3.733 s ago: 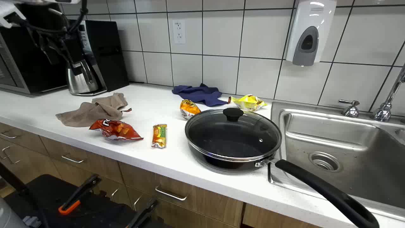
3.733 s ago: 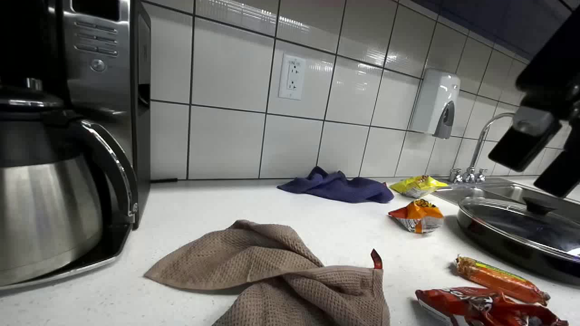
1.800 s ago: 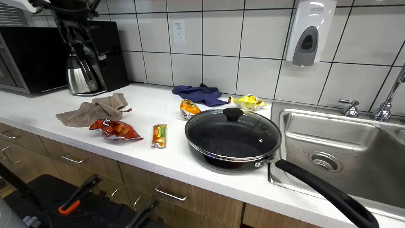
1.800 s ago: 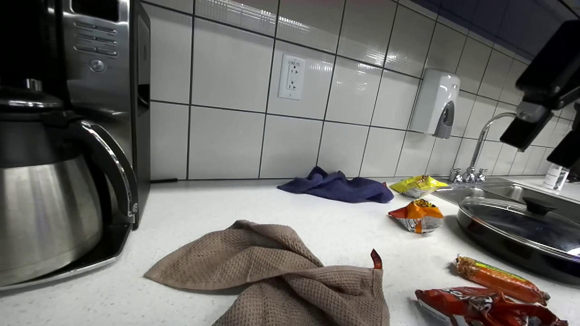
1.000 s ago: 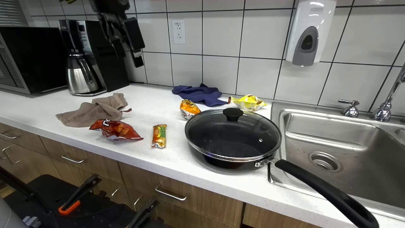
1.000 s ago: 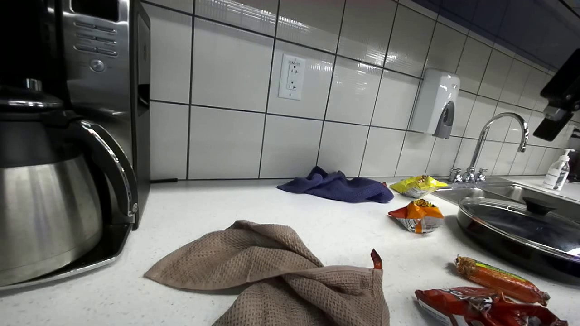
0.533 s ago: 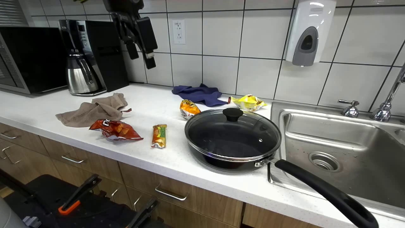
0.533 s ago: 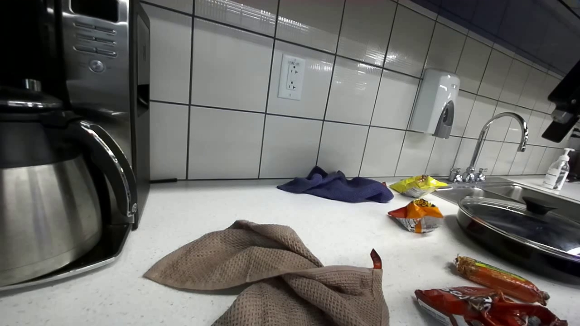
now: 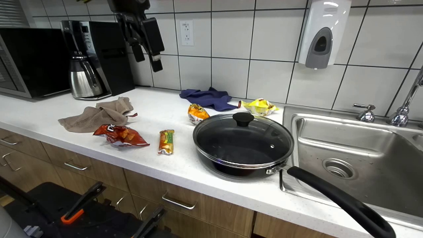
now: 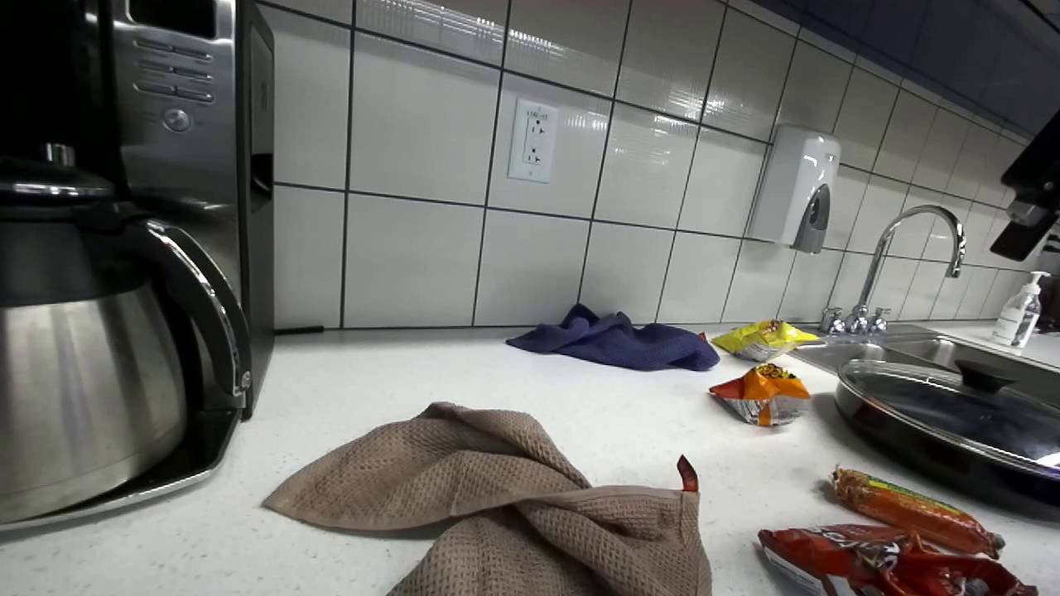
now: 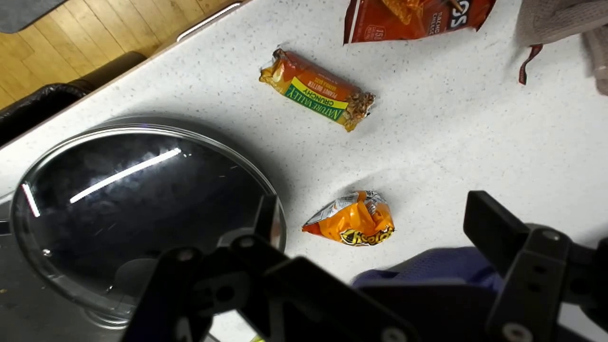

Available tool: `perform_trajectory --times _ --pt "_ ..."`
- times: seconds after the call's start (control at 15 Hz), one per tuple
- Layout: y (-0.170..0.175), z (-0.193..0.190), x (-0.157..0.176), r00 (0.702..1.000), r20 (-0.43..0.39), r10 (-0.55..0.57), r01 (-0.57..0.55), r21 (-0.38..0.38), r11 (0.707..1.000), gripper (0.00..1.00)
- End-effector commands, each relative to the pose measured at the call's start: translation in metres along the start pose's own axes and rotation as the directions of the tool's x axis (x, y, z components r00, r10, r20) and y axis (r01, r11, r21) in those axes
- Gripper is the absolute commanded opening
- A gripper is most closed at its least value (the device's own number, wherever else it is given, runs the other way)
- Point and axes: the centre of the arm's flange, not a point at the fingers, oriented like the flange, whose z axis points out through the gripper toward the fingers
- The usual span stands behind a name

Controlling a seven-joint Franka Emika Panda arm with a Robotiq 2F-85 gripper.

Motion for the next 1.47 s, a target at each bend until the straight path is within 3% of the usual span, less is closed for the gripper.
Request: perform_trajectory --times 0.0,0.33,0.73,1.07,1.4 --pt "0.009 0.003 0.005 1.000 -0.017 0.018 -0.018 -0.015 1.000 1.00" --pt "0.057 0.009 0.032 0.986 -0.052 0.159 -0.159 -0.001 0.987 1.00" --pt "0.131 0.030 0.056 0.946 -0.033 0.322 -0.324 -0.079 0.943 1.00" --pt "0.164 0.044 0.092 0.928 -0.038 0.371 -0.373 -0.133 0.918 1.00" --pt "0.173 0.062 0.132 0.934 -0.017 0.356 -0.352 -0.199 0.915 1.00"
